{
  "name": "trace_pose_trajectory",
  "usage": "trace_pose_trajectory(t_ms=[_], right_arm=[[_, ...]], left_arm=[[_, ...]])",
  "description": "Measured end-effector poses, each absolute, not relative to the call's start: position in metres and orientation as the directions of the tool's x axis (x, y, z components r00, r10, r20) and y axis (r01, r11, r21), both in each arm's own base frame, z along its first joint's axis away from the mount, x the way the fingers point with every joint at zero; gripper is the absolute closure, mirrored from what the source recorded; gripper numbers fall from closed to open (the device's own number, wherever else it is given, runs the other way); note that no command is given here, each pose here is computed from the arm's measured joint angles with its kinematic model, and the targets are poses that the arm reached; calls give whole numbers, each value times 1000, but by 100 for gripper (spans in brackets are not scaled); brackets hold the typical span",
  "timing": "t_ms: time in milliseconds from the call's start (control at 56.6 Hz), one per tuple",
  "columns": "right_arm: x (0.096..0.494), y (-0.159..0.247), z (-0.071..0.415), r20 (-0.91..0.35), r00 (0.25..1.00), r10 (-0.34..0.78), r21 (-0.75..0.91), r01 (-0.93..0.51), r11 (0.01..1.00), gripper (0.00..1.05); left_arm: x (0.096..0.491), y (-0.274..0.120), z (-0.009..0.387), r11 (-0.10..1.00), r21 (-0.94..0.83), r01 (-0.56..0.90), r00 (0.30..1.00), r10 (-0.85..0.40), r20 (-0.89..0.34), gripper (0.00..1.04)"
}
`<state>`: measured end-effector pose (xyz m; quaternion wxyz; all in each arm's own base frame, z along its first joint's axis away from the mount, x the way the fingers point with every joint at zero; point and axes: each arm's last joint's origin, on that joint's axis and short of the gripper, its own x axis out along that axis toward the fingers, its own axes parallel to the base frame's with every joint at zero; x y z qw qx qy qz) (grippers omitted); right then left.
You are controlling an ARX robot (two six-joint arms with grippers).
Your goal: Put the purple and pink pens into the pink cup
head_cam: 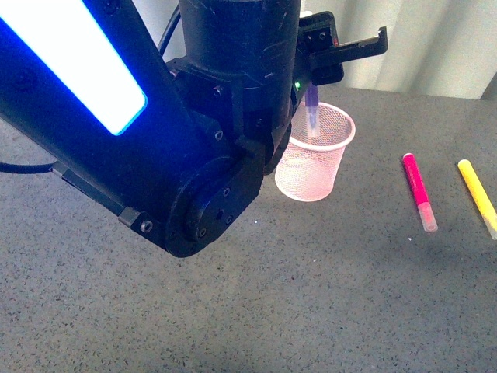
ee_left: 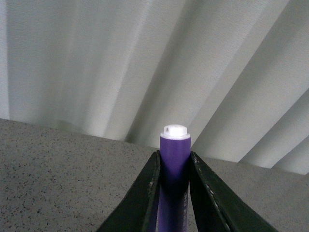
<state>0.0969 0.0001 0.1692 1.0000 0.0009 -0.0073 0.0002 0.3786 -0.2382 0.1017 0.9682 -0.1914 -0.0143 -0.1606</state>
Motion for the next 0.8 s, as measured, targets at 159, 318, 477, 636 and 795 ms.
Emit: trace_pose_trajectory(t_ms=[159, 318, 477, 636, 795], right_arm=[[97, 0, 169, 15, 1000, 0, 2, 0, 1000, 7], [97, 0, 169, 15, 1000, 0, 2, 0, 1000, 7], [97, 0, 169, 15, 1000, 0, 2, 0, 1000, 7], [97, 0, 169, 15, 1000, 0, 2, 0, 1000, 7], [97, 0, 169, 15, 1000, 0, 2, 0, 1000, 7]], left_arm=[[376, -239, 100, 878, -357, 320, 947, -312, 82, 50], [375, -238, 97, 883, -354, 309, 950, -307, 64, 25], [367, -230, 100, 888, -344, 306, 948, -317, 26, 6], [355, -207, 138, 872, -329, 364, 924, -382, 9, 7], [334, -155, 180, 846, -327, 420, 895, -446, -5, 7]])
